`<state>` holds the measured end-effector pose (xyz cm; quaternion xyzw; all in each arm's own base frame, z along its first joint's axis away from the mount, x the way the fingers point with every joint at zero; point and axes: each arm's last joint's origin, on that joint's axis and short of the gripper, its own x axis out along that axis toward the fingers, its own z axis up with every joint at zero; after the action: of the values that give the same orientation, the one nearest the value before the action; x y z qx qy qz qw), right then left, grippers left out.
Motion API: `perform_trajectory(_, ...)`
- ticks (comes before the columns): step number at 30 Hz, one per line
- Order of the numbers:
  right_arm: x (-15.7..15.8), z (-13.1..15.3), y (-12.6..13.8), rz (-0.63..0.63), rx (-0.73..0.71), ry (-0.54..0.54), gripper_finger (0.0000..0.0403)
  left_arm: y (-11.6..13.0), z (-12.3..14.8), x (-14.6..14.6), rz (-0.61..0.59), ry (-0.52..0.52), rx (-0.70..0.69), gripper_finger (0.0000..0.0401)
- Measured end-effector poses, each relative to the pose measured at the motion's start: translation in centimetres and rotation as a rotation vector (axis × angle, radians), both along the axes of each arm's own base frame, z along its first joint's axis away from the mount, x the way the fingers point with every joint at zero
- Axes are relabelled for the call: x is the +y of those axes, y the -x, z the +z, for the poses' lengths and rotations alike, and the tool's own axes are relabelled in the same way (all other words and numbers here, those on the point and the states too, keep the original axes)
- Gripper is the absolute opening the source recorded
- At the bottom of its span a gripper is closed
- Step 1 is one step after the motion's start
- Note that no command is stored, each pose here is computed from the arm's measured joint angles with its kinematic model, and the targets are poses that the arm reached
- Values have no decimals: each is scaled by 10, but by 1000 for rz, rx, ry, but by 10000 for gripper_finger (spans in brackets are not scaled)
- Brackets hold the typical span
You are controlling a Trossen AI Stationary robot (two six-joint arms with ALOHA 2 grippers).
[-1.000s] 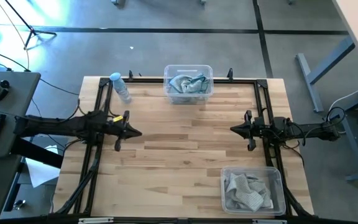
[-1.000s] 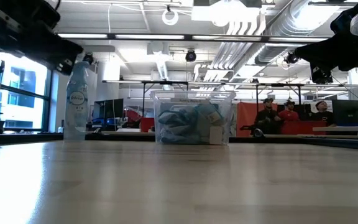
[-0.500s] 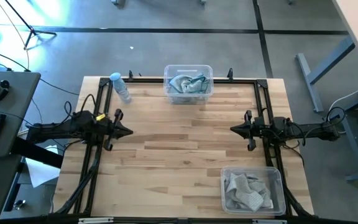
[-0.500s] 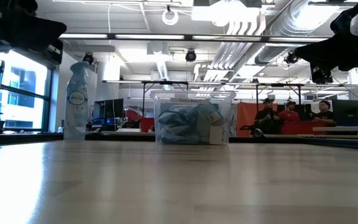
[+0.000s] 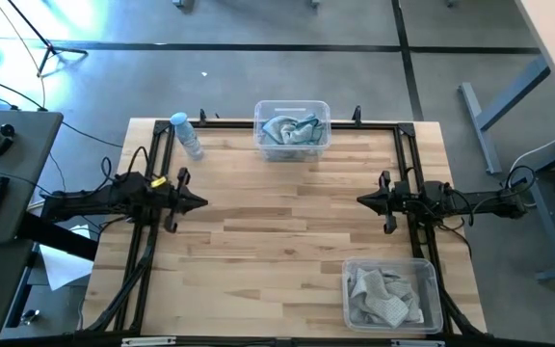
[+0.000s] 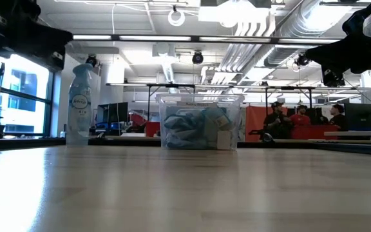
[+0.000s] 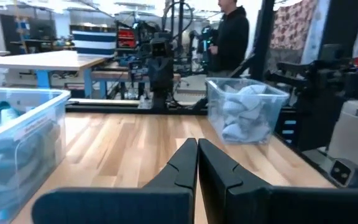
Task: Sort microfiber towel by color & place in baskets
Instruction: Return to Home Position
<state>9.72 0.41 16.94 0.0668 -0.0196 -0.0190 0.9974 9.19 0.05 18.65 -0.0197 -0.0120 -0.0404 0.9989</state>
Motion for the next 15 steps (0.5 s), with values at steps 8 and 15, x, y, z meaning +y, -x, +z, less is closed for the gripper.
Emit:
perform_trajectory(8, 0, 0, 0, 0, 1, 0, 0, -8, -22, 3, 101, 46, 49, 0)
perform_trajectory(15, 0, 0, 0, 0, 1, 0, 0, -9, -23, 4, 142, 111, 66, 0)
